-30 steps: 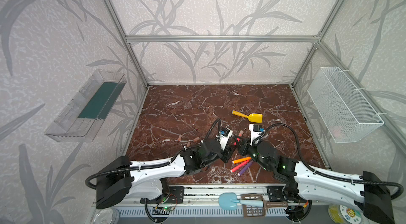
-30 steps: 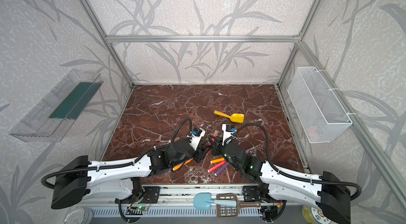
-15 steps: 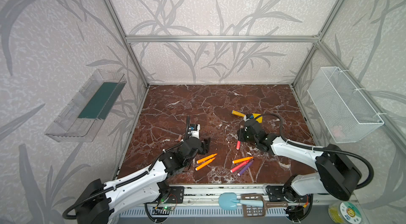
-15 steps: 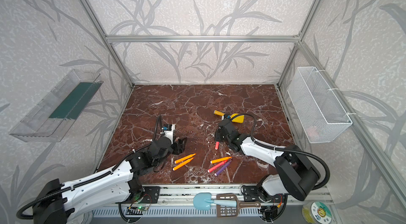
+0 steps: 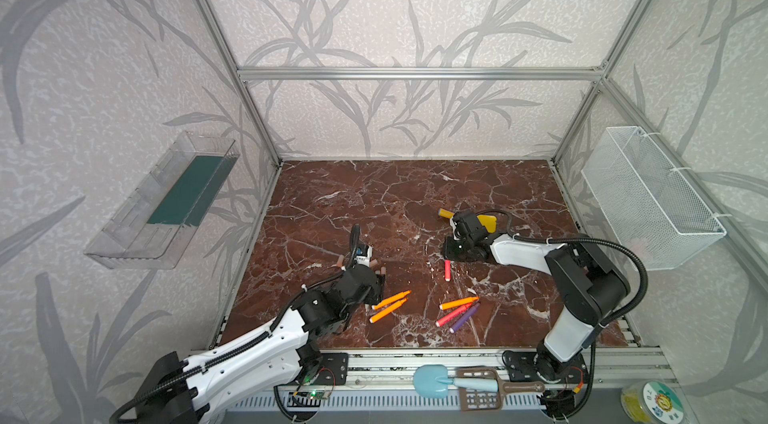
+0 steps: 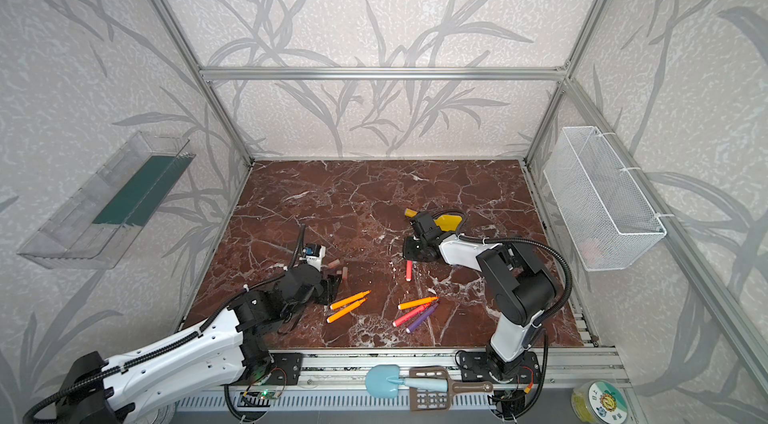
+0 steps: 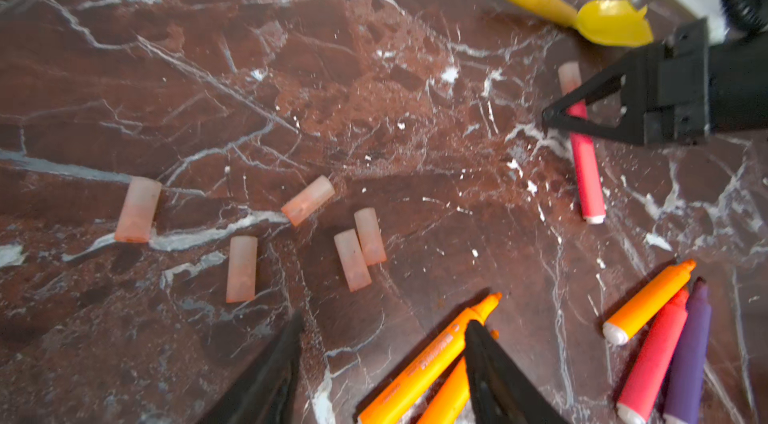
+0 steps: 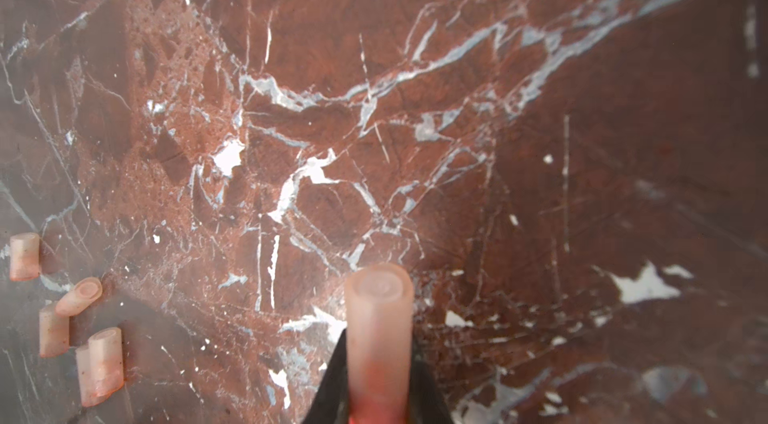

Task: Insert the pens into the pen caps

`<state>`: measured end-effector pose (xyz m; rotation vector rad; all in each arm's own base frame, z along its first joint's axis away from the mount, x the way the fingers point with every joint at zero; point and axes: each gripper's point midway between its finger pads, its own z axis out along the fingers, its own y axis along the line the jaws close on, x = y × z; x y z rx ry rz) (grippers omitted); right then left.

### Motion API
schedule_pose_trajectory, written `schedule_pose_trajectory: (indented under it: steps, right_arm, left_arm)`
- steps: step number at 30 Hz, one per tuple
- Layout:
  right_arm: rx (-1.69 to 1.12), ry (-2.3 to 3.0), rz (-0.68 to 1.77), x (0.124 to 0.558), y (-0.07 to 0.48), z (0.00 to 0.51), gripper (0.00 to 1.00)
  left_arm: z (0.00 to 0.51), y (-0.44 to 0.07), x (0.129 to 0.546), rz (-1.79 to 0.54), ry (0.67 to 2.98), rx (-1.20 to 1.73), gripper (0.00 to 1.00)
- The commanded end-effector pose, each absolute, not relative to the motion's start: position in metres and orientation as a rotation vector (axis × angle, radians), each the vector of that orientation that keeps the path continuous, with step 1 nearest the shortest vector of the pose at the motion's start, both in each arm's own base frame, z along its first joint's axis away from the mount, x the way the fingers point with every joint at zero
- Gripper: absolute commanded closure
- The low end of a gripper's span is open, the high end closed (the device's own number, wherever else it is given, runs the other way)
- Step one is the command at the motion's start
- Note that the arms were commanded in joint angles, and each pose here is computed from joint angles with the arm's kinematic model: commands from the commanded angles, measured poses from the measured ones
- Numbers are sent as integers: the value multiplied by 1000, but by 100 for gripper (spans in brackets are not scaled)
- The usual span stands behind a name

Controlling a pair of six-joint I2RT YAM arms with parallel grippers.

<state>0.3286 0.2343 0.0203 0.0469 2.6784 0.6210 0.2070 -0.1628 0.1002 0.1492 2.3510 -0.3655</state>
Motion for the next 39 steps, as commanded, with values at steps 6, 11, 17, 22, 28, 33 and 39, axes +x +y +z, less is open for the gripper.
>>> schedule_pose_trajectory:
  steps: [6,11,17,22,28,33,39]
  right_arm:
    - [45,2735,529,321,218,6,81]
    - [55,2711,502,320,212,14,80]
    - [66,2671,477,320,204,27,69]
    - [71,2642,469,319,200,39,64]
    - [97,2558,469,313,188,67,62]
    - [113,2463,520,306,182,93,57]
    - [111,2335,589,297,176,120,50]
  left_arm:
    - [83,-174,182,-371,2566,236,51]
    - [72,-180,165,-322,2620,321,53]
    - [67,-184,147,-306,2648,400,54]
    - [64,-185,140,-340,2668,418,52]
    - [58,-184,133,-354,2693,430,52]
    - [58,-187,130,-384,2692,439,52]
    - [53,-192,130,-390,2707,451,51]
